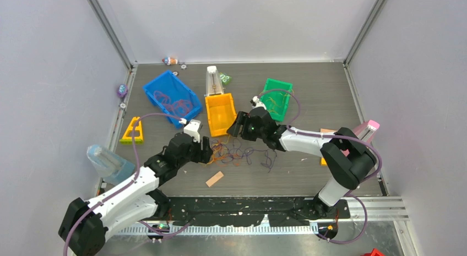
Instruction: Untangle the cables
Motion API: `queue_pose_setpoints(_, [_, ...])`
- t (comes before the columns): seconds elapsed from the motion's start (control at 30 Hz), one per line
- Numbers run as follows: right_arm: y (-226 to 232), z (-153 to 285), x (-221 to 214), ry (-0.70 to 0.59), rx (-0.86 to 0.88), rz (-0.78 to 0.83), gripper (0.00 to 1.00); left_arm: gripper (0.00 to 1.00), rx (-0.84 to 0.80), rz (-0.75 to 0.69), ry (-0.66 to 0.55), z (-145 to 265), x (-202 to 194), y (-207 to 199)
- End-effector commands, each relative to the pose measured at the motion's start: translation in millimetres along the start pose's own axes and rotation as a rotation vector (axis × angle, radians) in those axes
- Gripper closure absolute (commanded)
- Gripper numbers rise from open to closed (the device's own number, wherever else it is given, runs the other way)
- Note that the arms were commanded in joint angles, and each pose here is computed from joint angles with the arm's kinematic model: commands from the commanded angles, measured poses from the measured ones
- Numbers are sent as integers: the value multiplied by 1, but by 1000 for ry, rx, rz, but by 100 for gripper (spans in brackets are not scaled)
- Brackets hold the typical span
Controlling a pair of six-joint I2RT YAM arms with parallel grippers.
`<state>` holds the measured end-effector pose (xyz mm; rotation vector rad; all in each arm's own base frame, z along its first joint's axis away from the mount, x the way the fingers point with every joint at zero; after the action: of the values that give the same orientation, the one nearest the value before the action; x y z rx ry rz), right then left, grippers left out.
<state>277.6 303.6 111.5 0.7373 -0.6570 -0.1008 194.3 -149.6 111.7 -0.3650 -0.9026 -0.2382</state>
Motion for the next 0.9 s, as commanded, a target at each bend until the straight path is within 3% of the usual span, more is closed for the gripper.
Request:
queue_pose_setpoints(0.0, [14,-5,15,-73,39,-17,34,34,-137,-30,-78,-3,30,-22])
queue_pose_setpoints(0.3, [0,-27,7,-70,9,-11,40,38,-215,-52,-9,-24,24,-35])
queue_pose_setpoints(0.47, [-8,-28,12,-118,-41,-22,39,67,-226,-73,6,-28,25,-38])
queue_pose_setpoints(0.67, [-5,-15,23,-172,-48,-18,24,100,-223,-83,-18,-19,24,-35])
queue_pose_setpoints(0.87, [-1,-9,31,-193,-49,-23,24,100,-259,-81,-52,-7,23,-36])
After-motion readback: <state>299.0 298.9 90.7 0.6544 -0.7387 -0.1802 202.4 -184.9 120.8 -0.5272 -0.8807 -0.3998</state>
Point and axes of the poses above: each gripper's point midway between its finger pads, its own z axis back along the fingers, its own y axis along the line the jaws close on, x = y × z, the point moved 4 cm from there along z, back along the fingers, and after that the axes turned 1 degree about -z, right-handed, at the moved point
